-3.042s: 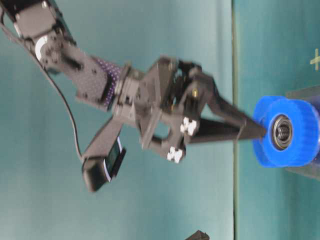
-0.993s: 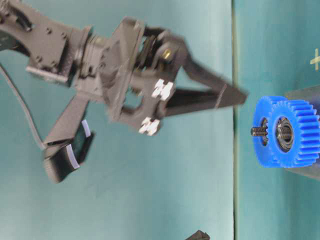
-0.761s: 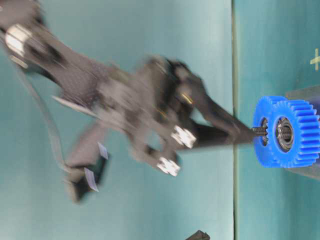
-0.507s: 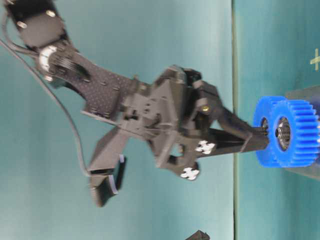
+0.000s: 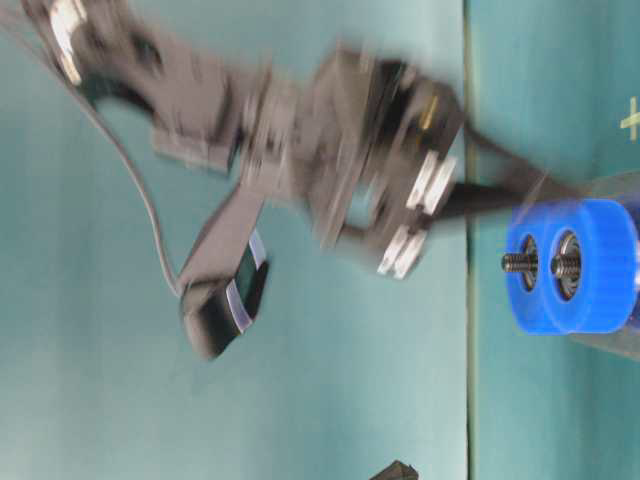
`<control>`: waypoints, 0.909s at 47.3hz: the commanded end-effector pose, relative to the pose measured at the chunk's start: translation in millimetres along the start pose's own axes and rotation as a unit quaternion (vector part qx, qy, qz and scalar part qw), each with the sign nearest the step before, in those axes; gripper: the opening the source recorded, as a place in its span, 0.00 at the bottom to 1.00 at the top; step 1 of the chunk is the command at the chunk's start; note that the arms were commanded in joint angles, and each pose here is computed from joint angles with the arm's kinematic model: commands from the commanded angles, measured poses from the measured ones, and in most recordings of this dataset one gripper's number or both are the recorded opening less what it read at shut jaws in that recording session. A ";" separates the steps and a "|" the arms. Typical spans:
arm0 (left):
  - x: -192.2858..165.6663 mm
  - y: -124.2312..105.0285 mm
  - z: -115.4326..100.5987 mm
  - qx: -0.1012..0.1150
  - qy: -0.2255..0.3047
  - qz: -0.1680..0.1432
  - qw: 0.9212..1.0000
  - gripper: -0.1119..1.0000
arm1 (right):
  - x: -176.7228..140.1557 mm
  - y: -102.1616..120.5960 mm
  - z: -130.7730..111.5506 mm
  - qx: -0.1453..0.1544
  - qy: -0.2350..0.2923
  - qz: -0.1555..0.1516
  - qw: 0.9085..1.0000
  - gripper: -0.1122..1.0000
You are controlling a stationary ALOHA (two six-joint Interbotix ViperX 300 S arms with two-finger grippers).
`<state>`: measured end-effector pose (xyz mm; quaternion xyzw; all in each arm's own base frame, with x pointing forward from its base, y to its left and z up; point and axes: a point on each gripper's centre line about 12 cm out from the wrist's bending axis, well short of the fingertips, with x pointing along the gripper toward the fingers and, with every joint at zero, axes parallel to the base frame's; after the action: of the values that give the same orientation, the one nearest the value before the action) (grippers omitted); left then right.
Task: Fit the small gear onto the shaft.
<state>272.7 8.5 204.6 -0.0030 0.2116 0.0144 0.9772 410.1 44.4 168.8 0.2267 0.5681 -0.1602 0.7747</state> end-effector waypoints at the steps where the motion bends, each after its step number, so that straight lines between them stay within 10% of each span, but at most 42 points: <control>1: -0.1 0.4 9.7 0.001 -0.016 0.000 1.000 0.10 | -28.1 8.7 -0.9 0.010 -0.023 0.023 0.999 0.08; 43: 0.7 0.4 11.0 0.001 -0.017 0.000 1.000 0.10 | -1.2 -20.6 51.1 0.017 -0.088 0.015 0.996 0.08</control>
<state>272.9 8.5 203.7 -0.0023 0.2131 0.0142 0.9769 441.5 -0.1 166.0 0.2353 0.5006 -0.1828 0.8128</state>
